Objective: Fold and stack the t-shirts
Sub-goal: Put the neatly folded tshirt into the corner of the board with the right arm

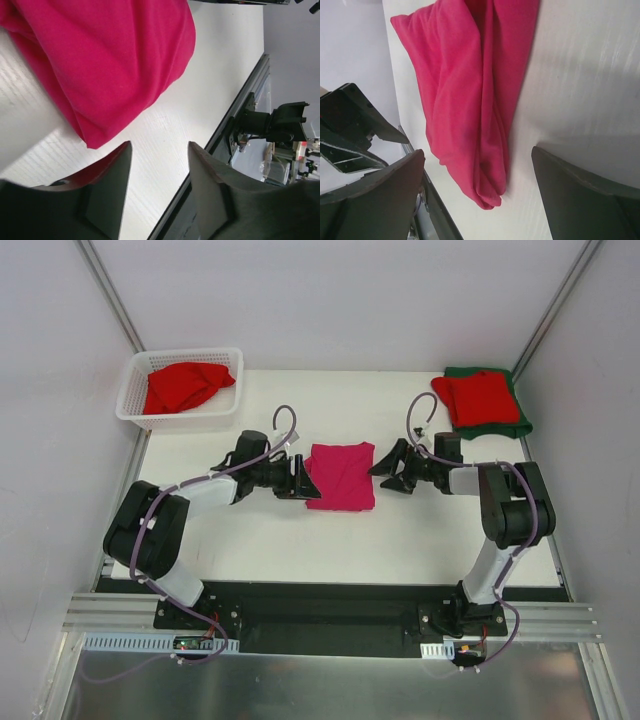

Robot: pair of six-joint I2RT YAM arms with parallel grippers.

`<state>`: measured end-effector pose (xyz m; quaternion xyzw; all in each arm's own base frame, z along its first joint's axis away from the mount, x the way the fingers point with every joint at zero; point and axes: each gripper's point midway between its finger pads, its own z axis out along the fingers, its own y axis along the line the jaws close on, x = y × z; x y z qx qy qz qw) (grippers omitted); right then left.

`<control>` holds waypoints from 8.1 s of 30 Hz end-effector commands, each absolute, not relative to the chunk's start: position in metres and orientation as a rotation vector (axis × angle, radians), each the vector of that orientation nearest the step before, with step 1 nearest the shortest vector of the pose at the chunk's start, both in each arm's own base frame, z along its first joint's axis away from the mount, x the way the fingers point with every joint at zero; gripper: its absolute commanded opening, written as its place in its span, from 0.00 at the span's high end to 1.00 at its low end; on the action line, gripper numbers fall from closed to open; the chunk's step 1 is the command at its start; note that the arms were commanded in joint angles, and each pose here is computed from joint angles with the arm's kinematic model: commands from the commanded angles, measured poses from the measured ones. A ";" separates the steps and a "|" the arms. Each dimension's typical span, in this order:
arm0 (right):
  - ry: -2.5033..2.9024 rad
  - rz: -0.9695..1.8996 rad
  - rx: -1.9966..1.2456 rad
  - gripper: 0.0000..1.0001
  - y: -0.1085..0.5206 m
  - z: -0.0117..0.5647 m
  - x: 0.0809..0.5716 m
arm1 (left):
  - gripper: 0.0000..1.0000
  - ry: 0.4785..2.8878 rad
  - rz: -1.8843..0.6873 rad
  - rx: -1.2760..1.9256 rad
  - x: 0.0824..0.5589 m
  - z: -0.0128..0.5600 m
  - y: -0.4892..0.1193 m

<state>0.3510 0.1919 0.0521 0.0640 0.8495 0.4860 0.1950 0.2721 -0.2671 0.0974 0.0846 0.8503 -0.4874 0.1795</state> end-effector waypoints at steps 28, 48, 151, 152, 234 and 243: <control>2.333 1.429 0.175 0.07 0.200 0.046 0.366 | 1.00 2.652 -0.552 0.062 0.358 0.037 -0.196; 2.412 1.452 0.135 0.05 0.231 0.027 0.357 | 1.00 2.676 -0.608 0.164 0.370 0.027 -0.235; 2.337 1.428 -0.188 0.99 0.282 0.125 0.372 | 0.16 2.504 -0.547 0.137 0.334 0.106 -0.202; 2.335 1.424 -0.189 0.99 0.282 0.126 0.372 | 0.16 2.506 -0.546 0.138 0.333 0.105 -0.202; 2.608 0.968 0.104 0.19 0.175 0.065 0.313 | 1.00 2.191 -1.523 0.467 0.341 0.146 -0.357; 2.636 0.992 0.153 0.19 0.175 0.042 0.311 | 1.00 2.269 -1.521 0.368 0.339 0.107 -0.336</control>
